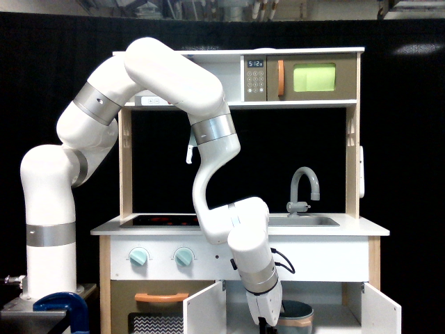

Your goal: Put the bowl inside the kitchen cabinet

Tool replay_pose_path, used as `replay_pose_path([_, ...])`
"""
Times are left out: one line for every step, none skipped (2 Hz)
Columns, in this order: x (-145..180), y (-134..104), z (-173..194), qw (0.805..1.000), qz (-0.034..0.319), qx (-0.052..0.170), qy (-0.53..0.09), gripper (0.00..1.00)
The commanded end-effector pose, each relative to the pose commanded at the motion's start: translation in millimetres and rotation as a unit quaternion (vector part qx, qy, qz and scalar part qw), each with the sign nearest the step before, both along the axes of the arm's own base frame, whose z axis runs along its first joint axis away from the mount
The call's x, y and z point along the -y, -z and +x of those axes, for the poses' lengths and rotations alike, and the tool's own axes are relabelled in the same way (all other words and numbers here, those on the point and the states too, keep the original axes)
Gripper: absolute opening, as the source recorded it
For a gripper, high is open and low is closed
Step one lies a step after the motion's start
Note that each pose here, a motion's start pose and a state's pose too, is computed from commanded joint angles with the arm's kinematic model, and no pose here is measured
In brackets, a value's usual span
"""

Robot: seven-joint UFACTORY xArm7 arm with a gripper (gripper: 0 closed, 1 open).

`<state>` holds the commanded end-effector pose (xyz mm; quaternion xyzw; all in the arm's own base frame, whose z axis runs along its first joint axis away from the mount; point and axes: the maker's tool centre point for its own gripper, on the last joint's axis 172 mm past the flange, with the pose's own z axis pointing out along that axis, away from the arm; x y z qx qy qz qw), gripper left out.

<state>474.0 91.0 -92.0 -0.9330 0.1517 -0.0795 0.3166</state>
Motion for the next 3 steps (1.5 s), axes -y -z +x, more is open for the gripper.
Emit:
replay_pose_path([13,-14,-3,1.0,0.0,0.0,0.0,1.0])
replay_pose_path([39,-54,-8,1.0,0.0,0.0,0.0,1.0])
replay_pose_path([114,-118,-50,1.0,0.0,0.0,0.0,1.0])
